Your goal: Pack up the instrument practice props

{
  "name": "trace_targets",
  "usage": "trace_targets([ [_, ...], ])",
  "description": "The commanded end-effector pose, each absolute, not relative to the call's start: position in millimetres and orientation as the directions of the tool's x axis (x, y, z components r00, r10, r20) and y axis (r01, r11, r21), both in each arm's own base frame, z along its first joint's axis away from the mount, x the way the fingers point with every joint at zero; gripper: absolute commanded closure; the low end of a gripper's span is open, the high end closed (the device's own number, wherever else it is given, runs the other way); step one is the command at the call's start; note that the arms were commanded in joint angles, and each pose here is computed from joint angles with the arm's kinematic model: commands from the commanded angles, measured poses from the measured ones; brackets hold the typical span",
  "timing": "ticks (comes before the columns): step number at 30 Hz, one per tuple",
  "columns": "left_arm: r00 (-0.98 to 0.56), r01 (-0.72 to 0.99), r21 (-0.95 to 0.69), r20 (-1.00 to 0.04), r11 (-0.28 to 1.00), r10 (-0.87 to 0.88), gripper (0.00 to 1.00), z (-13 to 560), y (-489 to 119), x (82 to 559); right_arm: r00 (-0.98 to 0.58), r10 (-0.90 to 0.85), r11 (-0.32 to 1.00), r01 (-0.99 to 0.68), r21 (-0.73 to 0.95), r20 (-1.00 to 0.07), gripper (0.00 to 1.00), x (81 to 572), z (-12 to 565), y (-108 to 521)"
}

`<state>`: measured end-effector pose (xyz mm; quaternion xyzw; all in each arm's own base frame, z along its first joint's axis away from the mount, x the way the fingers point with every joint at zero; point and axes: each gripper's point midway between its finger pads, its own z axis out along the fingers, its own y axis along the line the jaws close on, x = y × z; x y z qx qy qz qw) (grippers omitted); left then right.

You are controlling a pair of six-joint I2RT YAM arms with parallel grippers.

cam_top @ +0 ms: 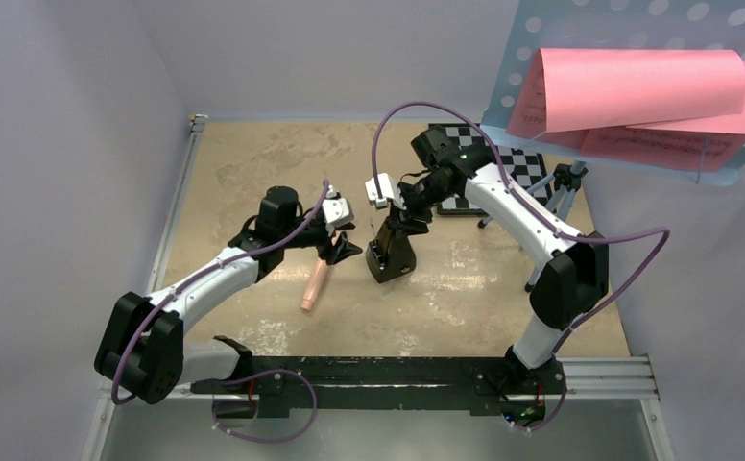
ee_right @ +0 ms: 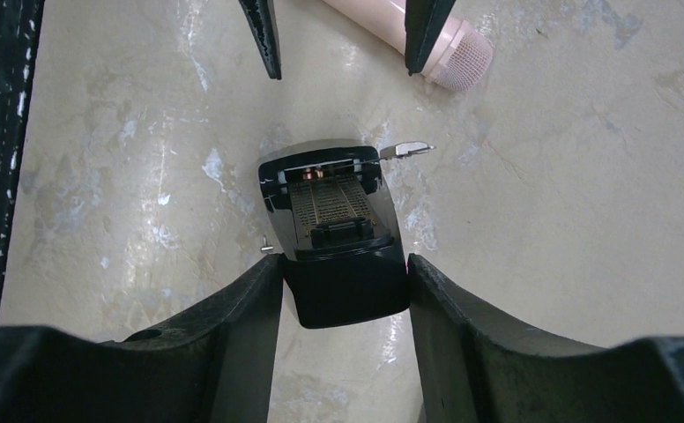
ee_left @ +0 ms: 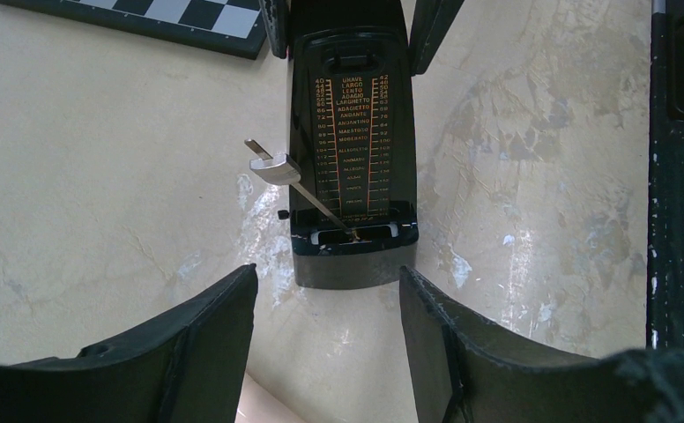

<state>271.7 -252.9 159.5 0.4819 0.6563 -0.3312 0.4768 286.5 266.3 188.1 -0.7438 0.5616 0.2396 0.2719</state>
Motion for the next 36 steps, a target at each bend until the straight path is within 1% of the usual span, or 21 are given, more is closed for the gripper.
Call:
trace_targets([
  [1,-0.007,0.955,0.074,-0.962,0.287,0.273,0.35,172.5,-256.9,272.0,0.093,-0.720,-0.066,-0.996,-0.065,-0.687,0.55,280.8,187.4,268.5],
  [3,0.008,0.960,0.083,-0.962,0.266,0.273,0.35,171.8,-257.4,268.4,0.016,-0.717,0.015,-0.999,-0.039,-0.697,0.60,283.6,187.2,269.2],
  [4,0.016,0.964,0.086,-0.964,0.251,0.266,0.35,171.9,-258.8,266.1,-0.004,-0.712,0.036,-0.999,-0.031,-0.702,0.62,282.8,187.1,268.6],
  [7,0.039,0.975,0.087,-0.973,0.206,0.226,0.35,176.5,-264.5,260.2,-0.036,-0.704,0.054,-0.999,-0.003,-0.709,0.66,272.1,182.3,265.3],
  [10,-0.004,0.979,0.038,-0.978,0.200,0.206,0.36,174.5,-269.0,261.4,-0.073,-0.713,0.074,-0.997,0.029,-0.698,0.73,268.9,173.8,262.8],
  [14,-0.133,0.953,-0.088,-0.982,0.288,0.137,0.44,176.2,-269.0,278.2,-0.074,-0.717,0.072,-0.997,0.032,-0.693,0.79,267.2,166.9,261.2],
  [18,-0.197,0.941,-0.167,-0.978,0.295,0.075,0.56,182.8,-272.1,283.1,-0.071,-0.716,0.070,-0.997,0.030,-0.694,0.83,265.0,164.9,260.3],
  [21,-0.216,0.939,-0.192,-0.975,0.285,0.058,0.61,181.1,-275.0,283.6,-0.070,-0.721,0.063,-0.997,0.035,-0.689,0.85,262.3,164.1,258.4],
  [26,-0.232,0.932,-0.211,-0.972,0.294,0.041,0.58,175.4,-278.2,291.2,-0.069,-0.728,0.058,-0.998,0.038,-0.682,0.85,260.7,164.4,256.7],
  [31,-0.298,0.891,-0.280,-0.954,0.357,-0.004,0.58,170.9,-276.8,309.4,-0.071,-0.731,0.060,-0.997,0.041,-0.679,0.86,260.4,166.7,257.2],
  [33,-0.334,0.874,-0.322,-0.942,0.362,-0.033,0.59,171.8,-275.7,315.5,-0.071,-0.731,0.058,-0.997,0.041,-0.678,0.86,260.2,168.0,257.7],
  [36,-0.335,0.879,-0.327,-0.941,0.347,-0.039,0.59,171.5,-277.6,318.1,-0.071,-0.734,0.058,-0.997,0.043,-0.676,0.87,260.7,168.5,257.8],
])
